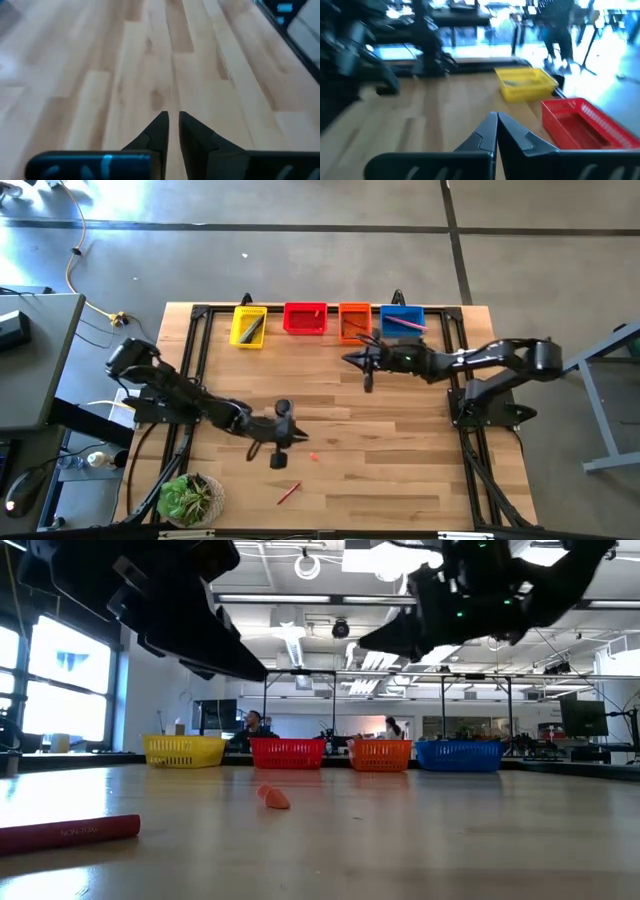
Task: Sort crayons/erasers/pens/pencils in bins
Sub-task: Put the orange eraser into the red basket
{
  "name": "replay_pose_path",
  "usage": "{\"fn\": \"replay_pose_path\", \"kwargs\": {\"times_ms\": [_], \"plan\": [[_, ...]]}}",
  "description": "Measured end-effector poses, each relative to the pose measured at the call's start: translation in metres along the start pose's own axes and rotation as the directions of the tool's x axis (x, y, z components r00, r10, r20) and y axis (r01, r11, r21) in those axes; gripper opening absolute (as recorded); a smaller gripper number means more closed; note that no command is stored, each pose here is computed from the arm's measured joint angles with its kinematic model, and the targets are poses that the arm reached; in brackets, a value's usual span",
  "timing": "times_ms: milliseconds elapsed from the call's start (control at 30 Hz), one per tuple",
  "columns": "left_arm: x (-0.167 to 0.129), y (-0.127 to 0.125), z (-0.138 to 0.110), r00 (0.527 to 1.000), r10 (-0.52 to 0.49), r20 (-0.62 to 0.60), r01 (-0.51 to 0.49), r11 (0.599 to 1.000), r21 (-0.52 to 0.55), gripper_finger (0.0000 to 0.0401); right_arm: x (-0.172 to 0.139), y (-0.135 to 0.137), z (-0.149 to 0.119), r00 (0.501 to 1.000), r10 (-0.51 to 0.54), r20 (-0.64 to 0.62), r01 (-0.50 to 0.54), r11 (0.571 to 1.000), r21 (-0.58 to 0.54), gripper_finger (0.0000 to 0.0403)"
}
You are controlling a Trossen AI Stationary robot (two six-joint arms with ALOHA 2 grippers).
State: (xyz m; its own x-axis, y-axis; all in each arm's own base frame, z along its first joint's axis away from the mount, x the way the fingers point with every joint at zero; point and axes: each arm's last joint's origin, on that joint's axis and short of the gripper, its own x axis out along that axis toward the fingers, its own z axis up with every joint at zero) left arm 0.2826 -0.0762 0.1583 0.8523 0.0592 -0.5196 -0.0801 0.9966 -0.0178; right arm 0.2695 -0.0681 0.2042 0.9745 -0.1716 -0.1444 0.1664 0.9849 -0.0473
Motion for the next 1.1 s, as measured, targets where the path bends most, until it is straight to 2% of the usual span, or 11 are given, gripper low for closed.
{"fn": "replay_pose_path", "kwargs": {"times_ms": [167, 367, 500, 600, 867, 1100], "plan": [[0.023, -0.015, 0.006, 0.997, -0.052, -0.061, 0.054, 0.998, 0.021, 0.0066, -0.029, 0.004, -0.001, 0.999, 0.004, 0.05, -0.003, 1.0, -0.01, 0.0001], [0.045, -0.027, 0.006, 0.98, -0.122, -0.154, 0.128, 0.991, 0.03, 0.0107, -0.046, 0.015, -0.001, 0.996, 0.044, 0.075, -0.043, 0.999, -0.006, 0.0], [0.056, -0.03, -0.004, 0.963, -0.102, -0.25, 0.127, 0.988, 0.084, 0.0121, -0.048, 0.022, -0.001, 0.994, 0.066, 0.082, -0.065, 0.998, -0.024, 0.0], [0.064, -0.031, -0.013, 0.957, -0.093, -0.275, 0.13, 0.984, 0.118, 0.0123, -0.048, 0.025, -0.001, 0.994, 0.079, 0.082, -0.076, 0.996, -0.038, 0.0], [0.075, -0.031, -0.023, 0.956, -0.08, -0.281, 0.127, 0.98, 0.154, 0.0103, -0.048, 0.027, -0.001, 0.994, 0.07, 0.081, -0.066, 0.997, -0.048, 0.0], [0.076, -0.032, -0.024, 0.957, -0.078, -0.28, 0.132, 0.975, 0.18, 0.0032, -0.048, 0.027, -0.001, 0.994, 0.07, 0.081, -0.066, 0.996, -0.057, 0.0]]}}
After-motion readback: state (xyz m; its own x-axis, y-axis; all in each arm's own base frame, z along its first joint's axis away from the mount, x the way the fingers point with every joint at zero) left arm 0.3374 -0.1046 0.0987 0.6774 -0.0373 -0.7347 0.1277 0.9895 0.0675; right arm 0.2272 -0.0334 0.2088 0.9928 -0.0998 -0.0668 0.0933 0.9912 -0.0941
